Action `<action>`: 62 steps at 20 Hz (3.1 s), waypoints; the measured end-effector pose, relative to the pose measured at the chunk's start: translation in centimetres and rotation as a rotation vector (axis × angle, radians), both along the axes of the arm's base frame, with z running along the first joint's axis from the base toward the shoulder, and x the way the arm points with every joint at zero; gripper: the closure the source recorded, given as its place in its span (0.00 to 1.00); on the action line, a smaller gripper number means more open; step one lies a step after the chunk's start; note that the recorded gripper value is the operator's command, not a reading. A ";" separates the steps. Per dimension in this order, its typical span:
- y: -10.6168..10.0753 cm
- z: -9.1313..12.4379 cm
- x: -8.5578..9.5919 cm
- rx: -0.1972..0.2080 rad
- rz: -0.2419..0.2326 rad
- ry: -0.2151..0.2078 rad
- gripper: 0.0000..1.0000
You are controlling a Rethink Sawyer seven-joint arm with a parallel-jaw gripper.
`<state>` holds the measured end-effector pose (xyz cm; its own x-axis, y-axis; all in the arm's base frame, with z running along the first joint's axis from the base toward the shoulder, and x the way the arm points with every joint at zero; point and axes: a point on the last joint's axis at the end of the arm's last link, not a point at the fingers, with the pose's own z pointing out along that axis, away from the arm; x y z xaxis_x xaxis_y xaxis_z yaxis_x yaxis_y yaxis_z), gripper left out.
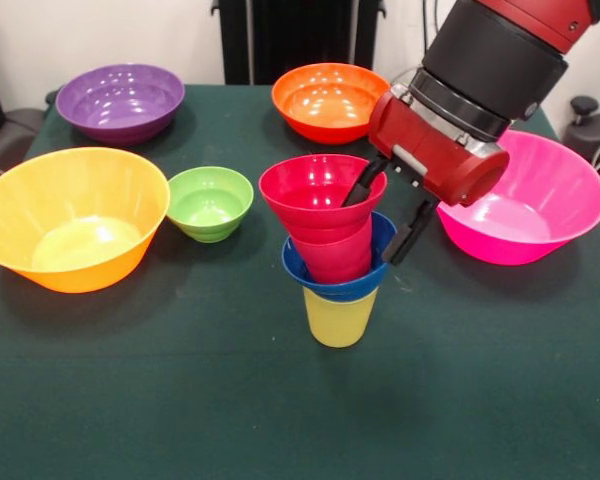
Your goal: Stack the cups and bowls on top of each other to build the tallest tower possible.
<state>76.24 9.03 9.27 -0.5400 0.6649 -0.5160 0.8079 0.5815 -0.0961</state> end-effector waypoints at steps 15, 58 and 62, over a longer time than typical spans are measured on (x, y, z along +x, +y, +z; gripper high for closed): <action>0.0 3.4 0.8 0.014 -0.006 -0.043 0.00; -7.5 22.7 12.5 0.077 -0.045 -0.040 0.00; -8.1 22.9 12.6 0.077 -0.049 -0.044 0.00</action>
